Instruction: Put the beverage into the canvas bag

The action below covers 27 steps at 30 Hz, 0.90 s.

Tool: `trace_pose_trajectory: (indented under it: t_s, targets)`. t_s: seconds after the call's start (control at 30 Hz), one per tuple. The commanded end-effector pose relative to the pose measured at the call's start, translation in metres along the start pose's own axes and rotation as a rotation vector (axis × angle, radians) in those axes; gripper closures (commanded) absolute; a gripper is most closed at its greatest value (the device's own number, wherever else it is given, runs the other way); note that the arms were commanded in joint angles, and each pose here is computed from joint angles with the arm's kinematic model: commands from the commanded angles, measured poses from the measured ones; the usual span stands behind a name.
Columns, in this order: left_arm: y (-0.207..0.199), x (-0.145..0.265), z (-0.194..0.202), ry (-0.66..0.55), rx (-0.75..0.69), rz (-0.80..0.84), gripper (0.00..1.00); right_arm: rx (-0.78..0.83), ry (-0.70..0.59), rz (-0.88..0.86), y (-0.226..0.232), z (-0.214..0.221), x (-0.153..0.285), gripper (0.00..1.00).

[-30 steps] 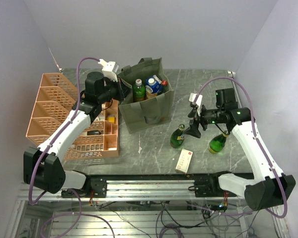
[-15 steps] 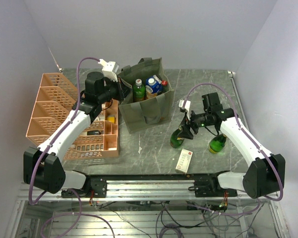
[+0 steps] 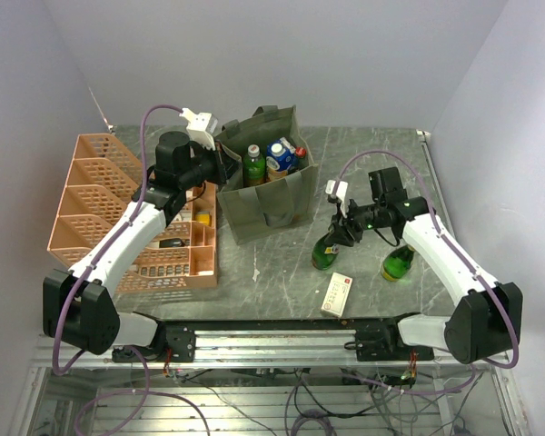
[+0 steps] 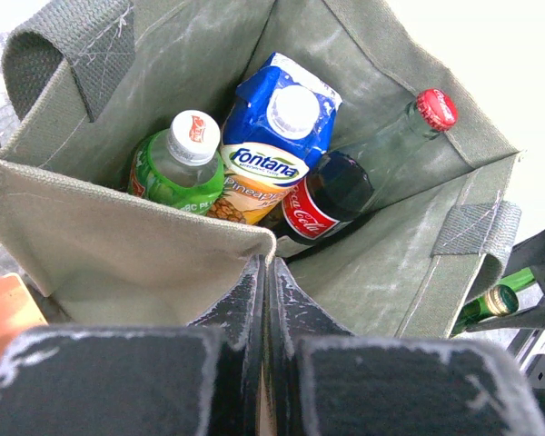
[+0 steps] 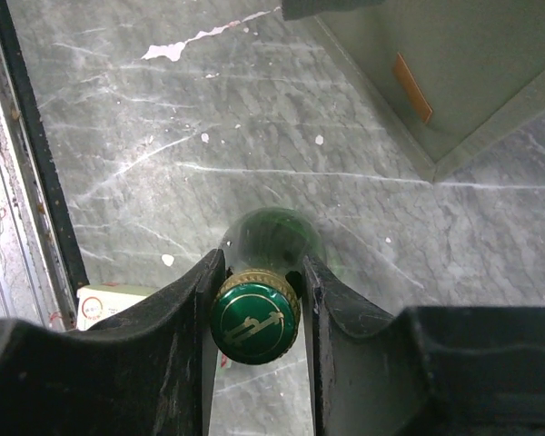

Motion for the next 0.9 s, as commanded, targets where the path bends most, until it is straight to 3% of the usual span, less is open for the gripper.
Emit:
trace_pose_trajectory:
  t_s: [0.0,0.17,0.4,0.7,0.87]
  targets:
    - [0.003,-0.001,-0.005,-0.006,-0.026,-0.008,0.93,0.112,-0.075,0.08,-0.016,-0.042,0.021,1.0]
    - [0.001,-0.001,-0.008,0.004,-0.026,-0.009,0.93,0.162,-0.131,0.114,-0.022,-0.076,0.038,1.0]
    - [0.007,0.003,-0.009,-0.011,-0.05,-0.051,0.9,0.244,-0.226,0.154,-0.024,-0.158,0.065,1.0]
    - [0.009,0.013,-0.013,-0.037,-0.106,-0.079,0.83,0.339,-0.337,0.077,-0.015,-0.233,0.076,1.0]
    - [0.012,0.017,-0.015,-0.046,-0.116,-0.105,0.93,0.367,-0.435,0.045,-0.017,-0.275,0.088,1.0]
Point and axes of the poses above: each gripper's point midway between its finger pads, its own x axis back along the fingers, its own y axis along the line the jaws close on, z = x × y, the point moved 3 cm from there along x, back along the fingers, and after that the axes turned 10 degrees about x, right-handed, at the moved point
